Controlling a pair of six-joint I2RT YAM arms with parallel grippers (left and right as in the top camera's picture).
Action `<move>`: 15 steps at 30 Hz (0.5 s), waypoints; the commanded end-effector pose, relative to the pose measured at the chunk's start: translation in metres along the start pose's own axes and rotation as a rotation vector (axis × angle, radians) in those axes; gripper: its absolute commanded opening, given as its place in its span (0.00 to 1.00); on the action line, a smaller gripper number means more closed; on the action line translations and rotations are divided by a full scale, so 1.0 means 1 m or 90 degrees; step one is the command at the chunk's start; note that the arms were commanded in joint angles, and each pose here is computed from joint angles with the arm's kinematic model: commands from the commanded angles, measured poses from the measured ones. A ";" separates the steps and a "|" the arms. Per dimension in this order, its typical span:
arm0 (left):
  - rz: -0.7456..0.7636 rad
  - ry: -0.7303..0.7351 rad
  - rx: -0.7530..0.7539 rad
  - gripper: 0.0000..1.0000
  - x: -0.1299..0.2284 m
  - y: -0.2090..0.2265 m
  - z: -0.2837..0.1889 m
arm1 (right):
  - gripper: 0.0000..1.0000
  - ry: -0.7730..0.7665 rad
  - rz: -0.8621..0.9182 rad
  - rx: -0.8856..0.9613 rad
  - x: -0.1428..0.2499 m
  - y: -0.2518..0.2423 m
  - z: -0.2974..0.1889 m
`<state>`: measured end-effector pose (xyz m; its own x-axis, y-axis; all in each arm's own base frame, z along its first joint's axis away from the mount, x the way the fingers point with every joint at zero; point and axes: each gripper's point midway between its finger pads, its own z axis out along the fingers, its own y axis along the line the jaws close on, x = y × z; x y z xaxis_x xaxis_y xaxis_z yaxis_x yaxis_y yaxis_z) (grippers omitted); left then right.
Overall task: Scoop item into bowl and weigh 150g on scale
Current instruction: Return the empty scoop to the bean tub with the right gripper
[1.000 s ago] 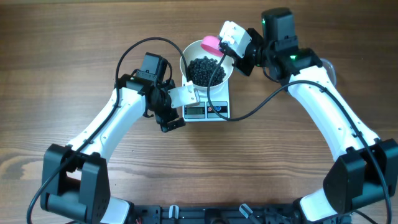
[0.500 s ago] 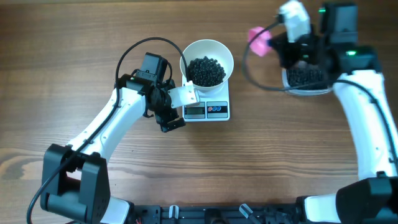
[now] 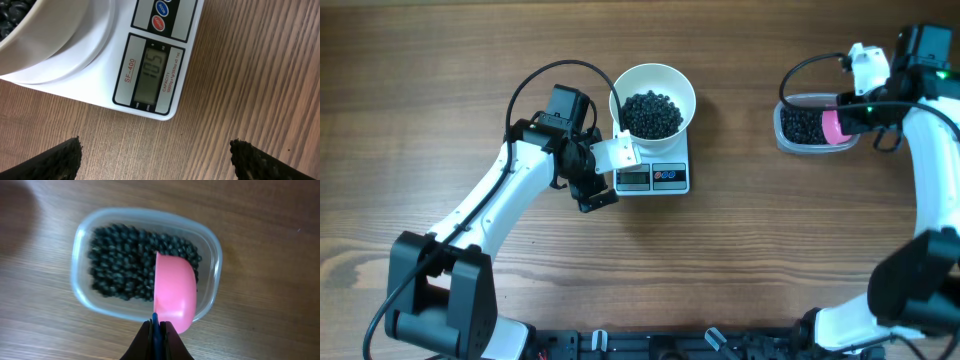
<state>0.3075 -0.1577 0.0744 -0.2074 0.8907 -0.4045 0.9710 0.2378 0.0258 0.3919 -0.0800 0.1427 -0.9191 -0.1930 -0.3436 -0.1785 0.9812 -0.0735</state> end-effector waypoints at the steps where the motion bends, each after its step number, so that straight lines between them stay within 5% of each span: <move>1: 0.005 -0.004 0.015 1.00 0.001 -0.003 0.004 | 0.04 0.066 0.000 0.011 0.015 -0.008 0.040; 8: 0.005 -0.004 0.015 1.00 0.001 -0.003 0.004 | 0.04 0.081 0.025 -0.119 0.018 0.023 0.082; 15: 0.005 -0.004 0.015 1.00 0.001 -0.003 0.004 | 0.04 0.074 0.062 -0.279 0.018 0.066 0.072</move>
<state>0.3075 -0.1577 0.0744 -0.2074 0.8907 -0.4045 0.9710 0.2378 0.0258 0.4062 -0.0458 0.0873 -0.9393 -0.1583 -0.3042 -0.2223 0.9566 0.1886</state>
